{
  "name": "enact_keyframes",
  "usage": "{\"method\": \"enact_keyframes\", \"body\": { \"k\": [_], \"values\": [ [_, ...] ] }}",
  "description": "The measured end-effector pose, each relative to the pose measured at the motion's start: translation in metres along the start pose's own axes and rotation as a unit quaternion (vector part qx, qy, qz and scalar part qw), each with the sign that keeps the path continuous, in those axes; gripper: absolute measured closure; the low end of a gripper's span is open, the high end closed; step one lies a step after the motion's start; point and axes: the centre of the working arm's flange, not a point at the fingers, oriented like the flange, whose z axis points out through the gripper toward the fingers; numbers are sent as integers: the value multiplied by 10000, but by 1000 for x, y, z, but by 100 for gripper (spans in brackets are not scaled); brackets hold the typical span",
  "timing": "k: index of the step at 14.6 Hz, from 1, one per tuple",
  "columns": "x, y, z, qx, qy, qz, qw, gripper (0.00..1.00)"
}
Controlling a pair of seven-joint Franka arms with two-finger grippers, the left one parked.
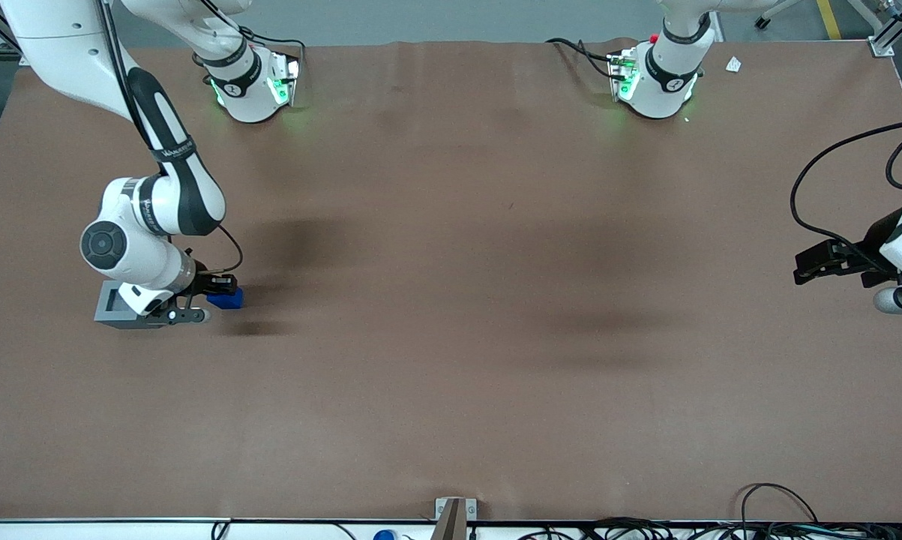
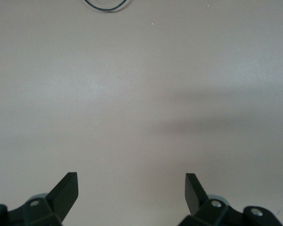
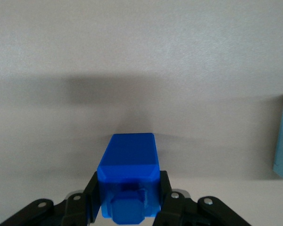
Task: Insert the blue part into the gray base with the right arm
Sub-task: 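Carry the blue block over the gray base's socket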
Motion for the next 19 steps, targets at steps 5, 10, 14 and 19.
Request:
{"method": "enact_keyframes", "body": {
  "k": [5,10,14,19],
  "values": [
    [20,55,-85,70,-133,422,9990,49],
    [24,133,-138,113,153,561,9982,49],
    [22,178,-153,94,334,493,9982,49],
    [25,199,-140,108,267,562,9980,49]
  ]
}}
